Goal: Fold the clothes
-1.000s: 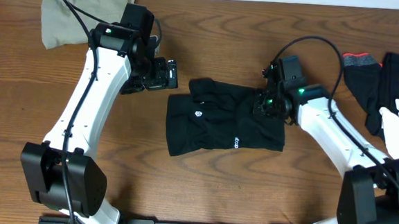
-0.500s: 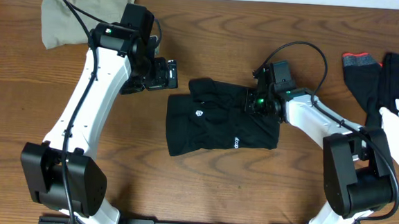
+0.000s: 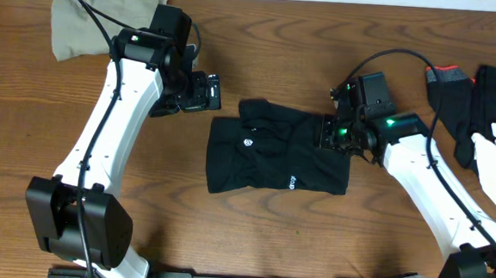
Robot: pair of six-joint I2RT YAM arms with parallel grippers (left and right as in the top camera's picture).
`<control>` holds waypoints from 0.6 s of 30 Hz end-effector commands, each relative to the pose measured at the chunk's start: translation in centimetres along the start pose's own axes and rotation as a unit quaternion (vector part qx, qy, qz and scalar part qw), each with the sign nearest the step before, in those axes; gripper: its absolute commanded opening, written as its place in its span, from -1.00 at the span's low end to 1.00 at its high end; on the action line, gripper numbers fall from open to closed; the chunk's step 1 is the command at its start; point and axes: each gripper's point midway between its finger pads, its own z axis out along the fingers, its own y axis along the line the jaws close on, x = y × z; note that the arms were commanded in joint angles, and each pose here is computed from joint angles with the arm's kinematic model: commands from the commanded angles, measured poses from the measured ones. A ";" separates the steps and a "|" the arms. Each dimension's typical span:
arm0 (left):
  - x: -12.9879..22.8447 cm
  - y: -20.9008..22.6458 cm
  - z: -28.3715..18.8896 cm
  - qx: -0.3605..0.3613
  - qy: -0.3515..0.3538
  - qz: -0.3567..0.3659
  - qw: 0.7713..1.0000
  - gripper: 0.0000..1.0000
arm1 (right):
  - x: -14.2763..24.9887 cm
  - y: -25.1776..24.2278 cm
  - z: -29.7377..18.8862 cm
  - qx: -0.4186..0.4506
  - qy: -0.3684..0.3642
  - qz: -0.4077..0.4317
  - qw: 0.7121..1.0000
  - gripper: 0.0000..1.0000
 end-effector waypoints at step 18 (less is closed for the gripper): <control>0.0 0.2 -0.2 -0.006 -0.003 0.004 1.000 0.96 | 9.1 -4.0 7.7 0.029 0.136 0.085 0.987 -0.97</control>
